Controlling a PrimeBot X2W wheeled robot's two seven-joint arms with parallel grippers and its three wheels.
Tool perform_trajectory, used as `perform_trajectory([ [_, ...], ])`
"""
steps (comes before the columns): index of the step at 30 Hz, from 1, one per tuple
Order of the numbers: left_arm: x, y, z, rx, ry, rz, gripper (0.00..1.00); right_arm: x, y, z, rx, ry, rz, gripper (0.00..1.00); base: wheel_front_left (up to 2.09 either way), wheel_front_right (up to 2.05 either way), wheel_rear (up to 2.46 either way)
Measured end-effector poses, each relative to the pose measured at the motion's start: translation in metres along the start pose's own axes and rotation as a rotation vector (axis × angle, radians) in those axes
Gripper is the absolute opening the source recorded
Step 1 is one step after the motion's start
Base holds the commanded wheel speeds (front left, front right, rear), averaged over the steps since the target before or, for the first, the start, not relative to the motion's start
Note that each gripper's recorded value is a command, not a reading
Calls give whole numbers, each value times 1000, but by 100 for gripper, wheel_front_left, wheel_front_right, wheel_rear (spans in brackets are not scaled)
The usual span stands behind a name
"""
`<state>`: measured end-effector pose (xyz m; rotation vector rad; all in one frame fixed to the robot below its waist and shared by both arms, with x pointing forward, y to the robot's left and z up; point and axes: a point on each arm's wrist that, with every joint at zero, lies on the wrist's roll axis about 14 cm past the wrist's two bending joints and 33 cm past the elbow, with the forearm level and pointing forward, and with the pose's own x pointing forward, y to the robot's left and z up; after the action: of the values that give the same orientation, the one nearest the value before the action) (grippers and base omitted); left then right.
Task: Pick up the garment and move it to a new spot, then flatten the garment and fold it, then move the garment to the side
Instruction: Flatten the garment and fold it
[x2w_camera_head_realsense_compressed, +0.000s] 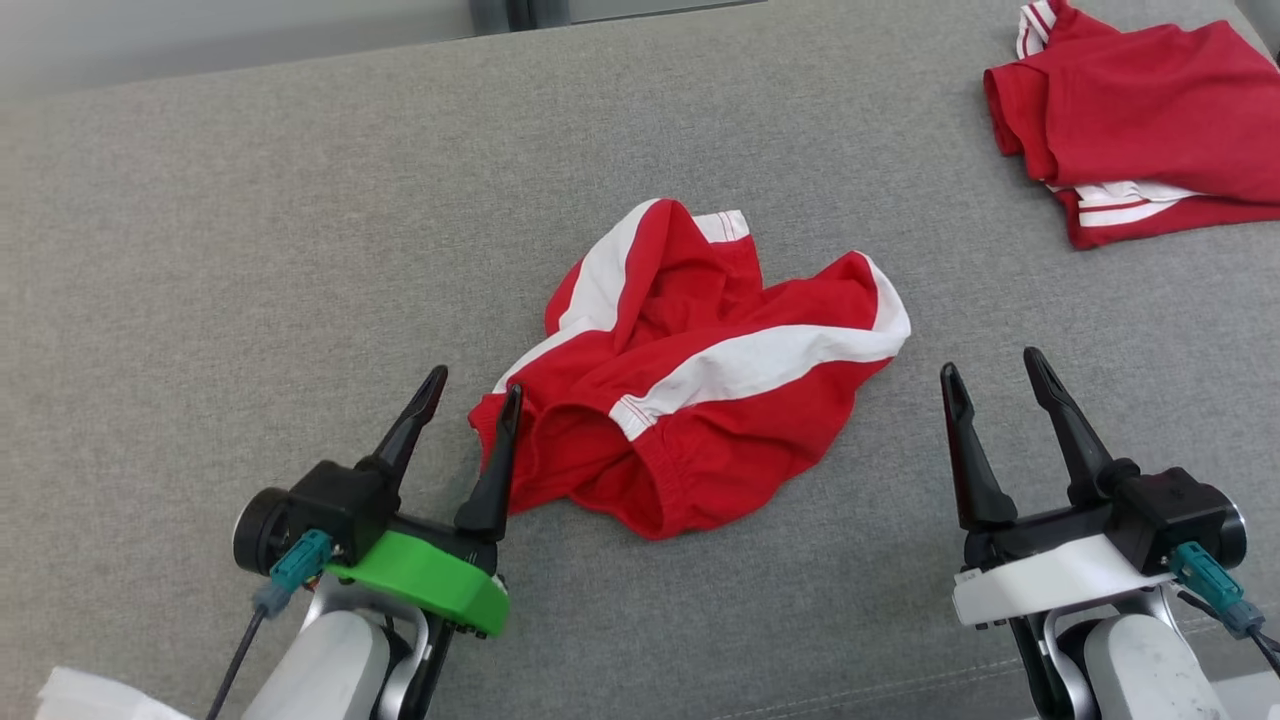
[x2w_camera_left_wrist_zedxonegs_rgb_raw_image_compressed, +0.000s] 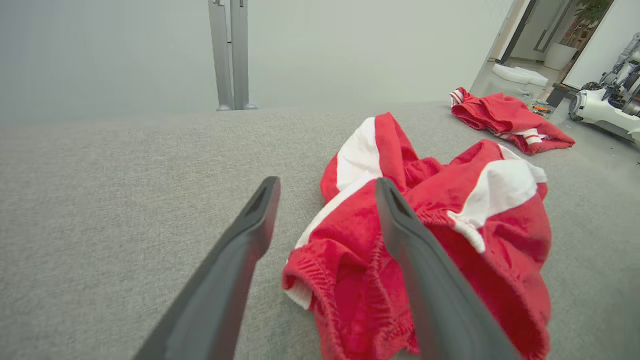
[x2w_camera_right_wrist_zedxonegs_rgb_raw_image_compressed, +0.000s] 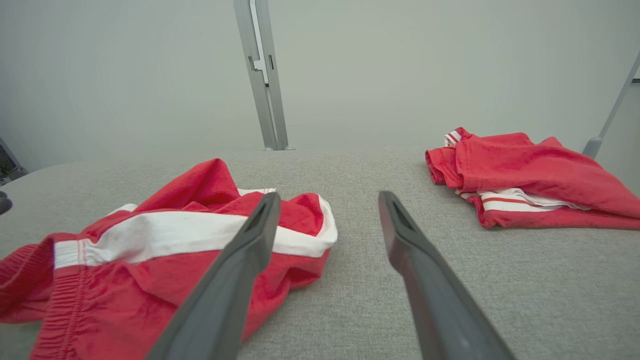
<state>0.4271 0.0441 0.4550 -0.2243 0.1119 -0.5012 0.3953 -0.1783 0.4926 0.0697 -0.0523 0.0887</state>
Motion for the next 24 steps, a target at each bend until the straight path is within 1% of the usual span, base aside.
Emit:
perform_trajectory([
  [4,-15,-10,8,-122,-41,20,100,0,3,2,1,-7,11,100,0,0,0],
  [7,-23,-32,2,-250,-4,-28,100,0,5,1,2,-4,17,100,0,0,0],
  [10,-24,-53,-7,-326,66,-86,100,1,7,-1,3,1,22,100,0,0,0],
  [12,-24,-59,-18,-355,122,-100,100,2,8,-2,4,5,28,100,0,0,0],
  [14,-22,-61,-27,-363,159,-103,100,4,10,-2,4,3,33,100,0,0,0],
  [16,-15,-62,-28,-372,165,-110,100,4,8,-2,1,4,30,100,0,0,0],
  [18,-4,-71,-31,-408,177,-133,100,2,1,-5,-6,14,10,100,0,0,0],
  [24,13,-70,-34,-405,182,-149,100,-1,-8,-8,-11,25,-17,100,0,0,0],
])
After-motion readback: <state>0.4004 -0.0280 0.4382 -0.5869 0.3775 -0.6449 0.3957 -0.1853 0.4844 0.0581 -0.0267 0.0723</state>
